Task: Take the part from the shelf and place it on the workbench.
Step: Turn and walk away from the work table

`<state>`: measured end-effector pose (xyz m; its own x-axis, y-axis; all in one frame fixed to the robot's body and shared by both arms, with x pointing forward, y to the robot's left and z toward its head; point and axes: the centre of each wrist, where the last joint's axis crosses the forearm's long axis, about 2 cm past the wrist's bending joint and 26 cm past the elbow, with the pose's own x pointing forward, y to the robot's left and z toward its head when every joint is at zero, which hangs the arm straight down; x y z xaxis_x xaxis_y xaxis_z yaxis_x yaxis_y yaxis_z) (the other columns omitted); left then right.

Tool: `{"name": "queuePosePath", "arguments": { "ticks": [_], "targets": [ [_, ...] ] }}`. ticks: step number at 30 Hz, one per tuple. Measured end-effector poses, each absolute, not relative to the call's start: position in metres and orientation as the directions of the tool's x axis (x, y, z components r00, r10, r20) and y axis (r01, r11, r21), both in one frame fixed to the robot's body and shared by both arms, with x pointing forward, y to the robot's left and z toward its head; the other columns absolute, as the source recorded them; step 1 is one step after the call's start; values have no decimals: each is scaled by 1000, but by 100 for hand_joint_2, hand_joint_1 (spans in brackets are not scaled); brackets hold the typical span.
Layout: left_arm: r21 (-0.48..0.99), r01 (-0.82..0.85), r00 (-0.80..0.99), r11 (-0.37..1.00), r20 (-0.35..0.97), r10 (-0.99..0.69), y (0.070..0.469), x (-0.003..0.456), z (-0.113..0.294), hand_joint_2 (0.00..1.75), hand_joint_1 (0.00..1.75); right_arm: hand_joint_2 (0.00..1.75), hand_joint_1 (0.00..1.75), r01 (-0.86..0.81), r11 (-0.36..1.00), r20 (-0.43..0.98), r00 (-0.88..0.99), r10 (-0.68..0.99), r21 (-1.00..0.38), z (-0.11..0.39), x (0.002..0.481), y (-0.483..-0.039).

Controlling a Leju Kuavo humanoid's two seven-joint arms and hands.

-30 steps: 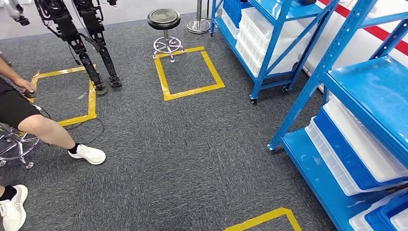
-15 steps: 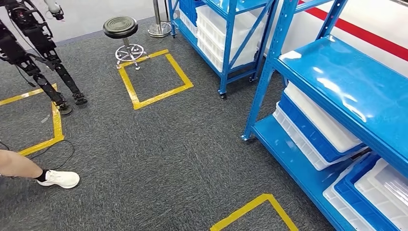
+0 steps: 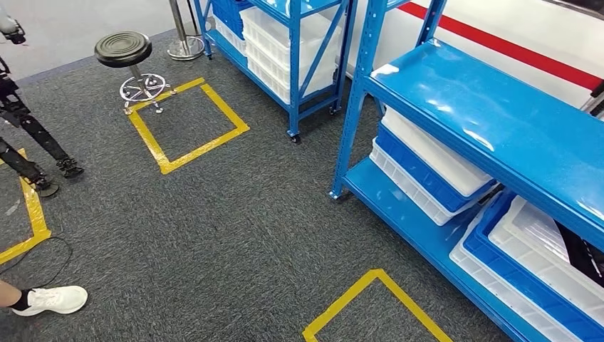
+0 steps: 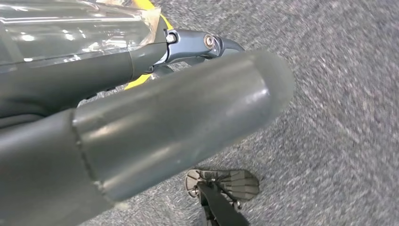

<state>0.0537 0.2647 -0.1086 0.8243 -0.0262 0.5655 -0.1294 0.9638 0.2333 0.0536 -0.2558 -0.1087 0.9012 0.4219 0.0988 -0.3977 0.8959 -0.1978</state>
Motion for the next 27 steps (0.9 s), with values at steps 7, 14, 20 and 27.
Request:
{"name": "queuePosePath", "arguments": {
  "ticks": [7,14,20,27],
  "targets": [
    [233,-129,825,964,565,-26,265,53,-109,0,0,0,0,-398,895,101,900,423,-200,-108,55,-256],
    [232,-129,825,964,565,-26,264,54,-108,0,0,0,0,-406,892,95,898,430,-201,-108,56,-256],
    [234,-127,828,964,560,-27,265,53,-109,0,0,0,0,-409,890,92,897,433,-200,-108,56,-256],
    [236,-122,829,964,559,-32,264,54,-108,0,0,0,0,-411,890,89,897,434,-199,-109,54,-257]
  ]
}}
